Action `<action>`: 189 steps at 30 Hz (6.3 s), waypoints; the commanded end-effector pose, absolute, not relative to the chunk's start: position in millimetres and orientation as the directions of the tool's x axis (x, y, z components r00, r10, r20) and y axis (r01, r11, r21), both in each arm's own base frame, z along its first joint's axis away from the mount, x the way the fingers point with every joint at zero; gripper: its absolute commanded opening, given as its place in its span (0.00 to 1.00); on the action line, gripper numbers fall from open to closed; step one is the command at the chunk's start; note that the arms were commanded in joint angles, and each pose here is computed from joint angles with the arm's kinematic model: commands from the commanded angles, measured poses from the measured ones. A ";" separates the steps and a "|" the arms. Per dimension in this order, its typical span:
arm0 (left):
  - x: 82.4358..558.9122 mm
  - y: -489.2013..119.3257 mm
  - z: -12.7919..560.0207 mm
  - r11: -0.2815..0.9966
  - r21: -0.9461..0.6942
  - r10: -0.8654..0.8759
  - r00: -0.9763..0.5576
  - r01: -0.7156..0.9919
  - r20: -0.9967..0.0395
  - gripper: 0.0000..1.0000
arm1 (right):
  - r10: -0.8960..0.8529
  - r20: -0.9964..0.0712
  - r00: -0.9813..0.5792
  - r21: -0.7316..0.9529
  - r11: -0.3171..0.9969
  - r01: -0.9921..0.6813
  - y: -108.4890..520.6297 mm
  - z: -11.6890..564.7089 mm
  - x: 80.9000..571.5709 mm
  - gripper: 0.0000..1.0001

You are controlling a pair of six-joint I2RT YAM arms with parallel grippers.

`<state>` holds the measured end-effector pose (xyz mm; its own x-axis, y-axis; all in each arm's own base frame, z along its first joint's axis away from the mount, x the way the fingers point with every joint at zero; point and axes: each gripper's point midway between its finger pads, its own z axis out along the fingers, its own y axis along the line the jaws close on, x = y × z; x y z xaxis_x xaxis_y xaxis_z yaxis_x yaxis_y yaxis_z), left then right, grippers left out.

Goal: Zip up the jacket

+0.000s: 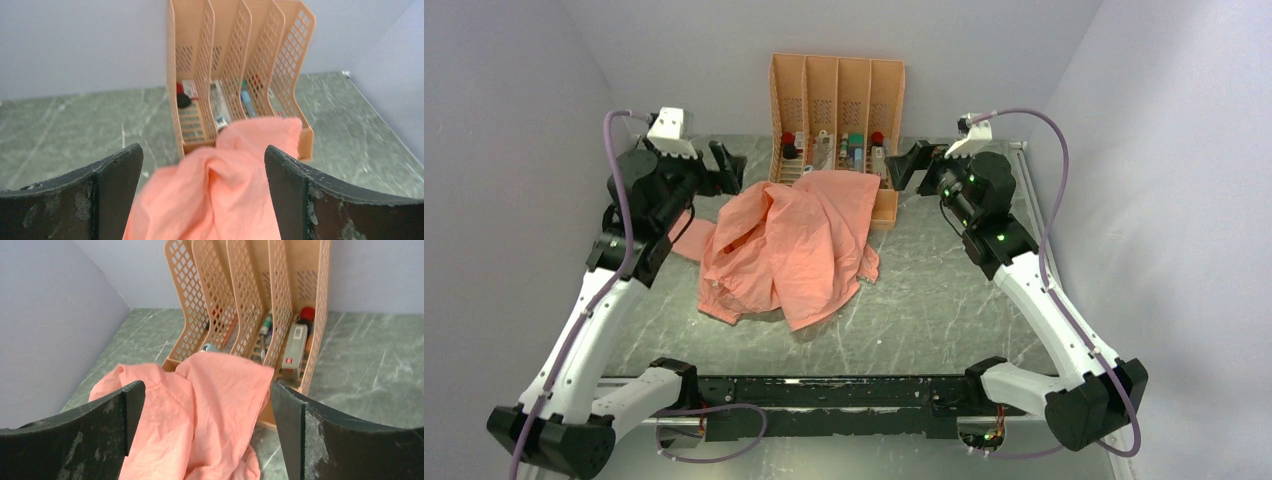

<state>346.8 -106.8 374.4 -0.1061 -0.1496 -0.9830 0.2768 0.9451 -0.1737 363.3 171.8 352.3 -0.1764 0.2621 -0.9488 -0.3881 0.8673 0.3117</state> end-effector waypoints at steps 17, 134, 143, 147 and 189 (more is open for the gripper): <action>290.0 -109.2 285.2 0.920 -0.303 -0.190 -0.394 0.248 -0.899 0.95 | 0.147 -0.847 -0.511 0.441 0.730 -0.522 245.3 223.2 302.3 0.99; 297.6 -442.1 259.7 0.220 -0.624 -0.034 -0.634 0.749 -0.773 0.95 | 0.366 -0.897 0.246 0.192 0.826 -0.529 183.8 588.6 240.5 0.00; 275.1 -530.8 306.7 -0.053 -0.628 -0.015 -0.630 0.776 -0.777 0.95 | 0.380 -0.891 0.246 0.200 0.818 -0.540 166.2 597.7 221.5 0.00; 275.6 -546.7 308.0 -0.070 -0.645 0.000 -0.646 0.761 -0.763 0.95 | 0.365 -0.905 0.221 0.192 0.811 -0.553 171.1 592.7 221.3 0.00; 289.0 -121.1 291.8 0.979 -0.203 -0.197 -0.358 -0.022 -0.913 0.95 | -0.280 -0.876 -0.393 0.241 0.452 -0.859 428.9 247.2 221.3 0.44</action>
